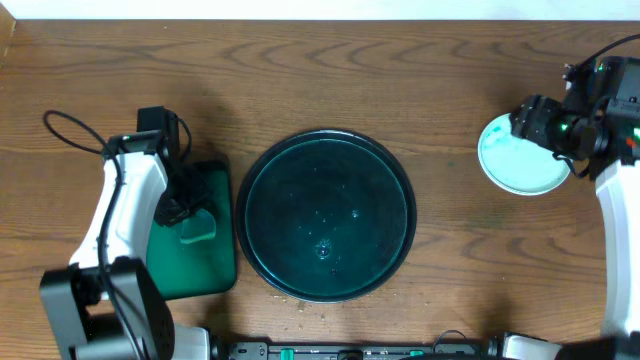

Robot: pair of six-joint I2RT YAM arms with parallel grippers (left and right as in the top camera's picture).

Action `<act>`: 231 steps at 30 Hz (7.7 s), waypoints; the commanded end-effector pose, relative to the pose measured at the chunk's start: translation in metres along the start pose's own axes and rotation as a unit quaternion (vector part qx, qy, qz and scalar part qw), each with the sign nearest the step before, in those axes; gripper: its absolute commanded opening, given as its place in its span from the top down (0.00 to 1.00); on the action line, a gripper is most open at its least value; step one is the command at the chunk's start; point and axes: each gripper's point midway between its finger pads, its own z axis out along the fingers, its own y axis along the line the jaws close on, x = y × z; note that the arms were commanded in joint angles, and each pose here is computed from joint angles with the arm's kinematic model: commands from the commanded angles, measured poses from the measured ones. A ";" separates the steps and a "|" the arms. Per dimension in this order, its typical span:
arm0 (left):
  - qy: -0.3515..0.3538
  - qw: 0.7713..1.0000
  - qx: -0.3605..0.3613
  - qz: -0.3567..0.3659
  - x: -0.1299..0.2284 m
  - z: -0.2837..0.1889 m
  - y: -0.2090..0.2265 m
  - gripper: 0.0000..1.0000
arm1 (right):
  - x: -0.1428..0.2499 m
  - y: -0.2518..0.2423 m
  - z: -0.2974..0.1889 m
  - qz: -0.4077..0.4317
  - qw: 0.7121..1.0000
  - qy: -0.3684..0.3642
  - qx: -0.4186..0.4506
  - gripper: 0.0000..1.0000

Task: Clean dirty plates on tray and stack at the side

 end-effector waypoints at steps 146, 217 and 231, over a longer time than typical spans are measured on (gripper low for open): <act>-0.622 0.675 0.376 0.125 0.110 -0.255 0.033 0.20 | 0.112 0.015 -0.242 -0.293 0.928 -0.225 0.041 0.01; -0.548 0.743 0.369 0.106 0.056 -0.075 -0.025 0.20 | 0.112 0.015 -0.242 -0.293 0.928 -0.225 0.041 0.01; -0.548 0.743 0.369 0.106 0.056 -0.075 -0.025 0.20 | 0.112 0.015 -0.242 -0.293 0.928 -0.225 0.041 0.01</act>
